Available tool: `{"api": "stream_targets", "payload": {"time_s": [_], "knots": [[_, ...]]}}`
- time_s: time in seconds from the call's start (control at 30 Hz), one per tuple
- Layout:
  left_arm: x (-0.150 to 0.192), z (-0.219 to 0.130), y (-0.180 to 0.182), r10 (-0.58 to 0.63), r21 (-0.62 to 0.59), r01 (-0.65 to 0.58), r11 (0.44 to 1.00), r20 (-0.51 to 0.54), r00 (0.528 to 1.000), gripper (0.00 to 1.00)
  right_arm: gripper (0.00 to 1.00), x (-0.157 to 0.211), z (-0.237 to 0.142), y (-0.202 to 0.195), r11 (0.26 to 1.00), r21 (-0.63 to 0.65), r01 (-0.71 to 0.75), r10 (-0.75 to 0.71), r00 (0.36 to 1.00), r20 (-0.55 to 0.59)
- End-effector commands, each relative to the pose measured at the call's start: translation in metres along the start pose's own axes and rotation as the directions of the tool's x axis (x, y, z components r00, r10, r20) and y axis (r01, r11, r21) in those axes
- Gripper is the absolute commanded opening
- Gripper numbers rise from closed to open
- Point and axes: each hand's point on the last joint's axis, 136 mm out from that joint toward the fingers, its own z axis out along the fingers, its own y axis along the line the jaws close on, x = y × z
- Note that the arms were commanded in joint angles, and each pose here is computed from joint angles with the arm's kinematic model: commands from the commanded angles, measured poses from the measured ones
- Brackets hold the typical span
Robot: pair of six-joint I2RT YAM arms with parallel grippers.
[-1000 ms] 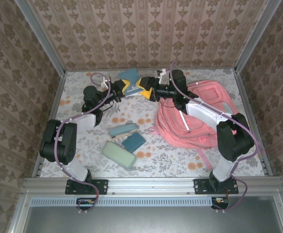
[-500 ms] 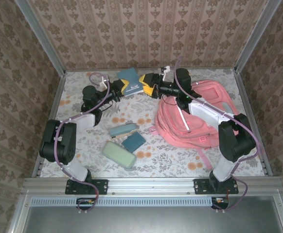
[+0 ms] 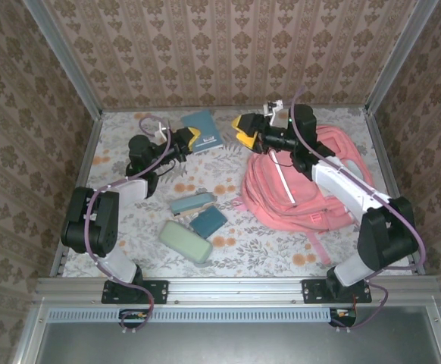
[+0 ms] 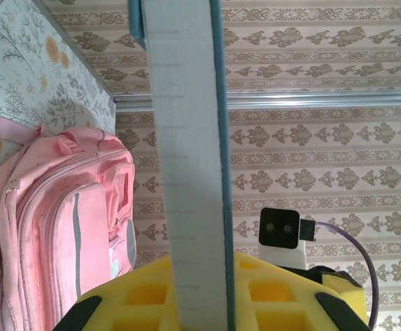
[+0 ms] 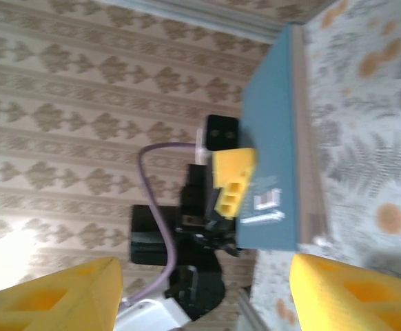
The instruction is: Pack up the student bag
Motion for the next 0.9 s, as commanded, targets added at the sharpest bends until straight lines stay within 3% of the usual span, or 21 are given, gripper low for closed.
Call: {"api": "stream_targets", "payload": {"time_s": [0.0,0.17,0.33,0.53,0.87], "knots": [[0.007,-0.006,-0.011,0.064,0.014,-0.064,0.998,-0.011,0.998,0.0,0.66,0.009,-0.031,-0.051,0.929,0.342,0.14,-0.132,0.99,-0.048],[0.012,-0.01,-0.006,0.063,-0.003,-0.063,0.998,-0.018,0.998,0.0,0.63,0.026,-0.074,-0.117,0.692,0.657,0.297,-0.203,0.955,-0.218],[0.017,-0.014,-0.004,0.083,-0.034,-0.083,0.996,-0.021,0.996,0.0,0.6,0.038,-0.109,-0.166,0.378,0.808,0.453,-0.208,0.891,-0.403],[0.024,-0.021,-0.003,0.11,-0.064,-0.112,0.992,-0.029,0.994,0.0,0.61,0.057,-0.117,-0.199,0.137,0.774,0.618,-0.176,0.784,-0.595],[0.034,-0.03,-0.003,0.12,-0.076,-0.122,0.99,-0.03,0.992,0.0,0.61,0.069,-0.098,-0.234,-0.077,0.648,0.758,-0.135,0.636,-0.76]]}}
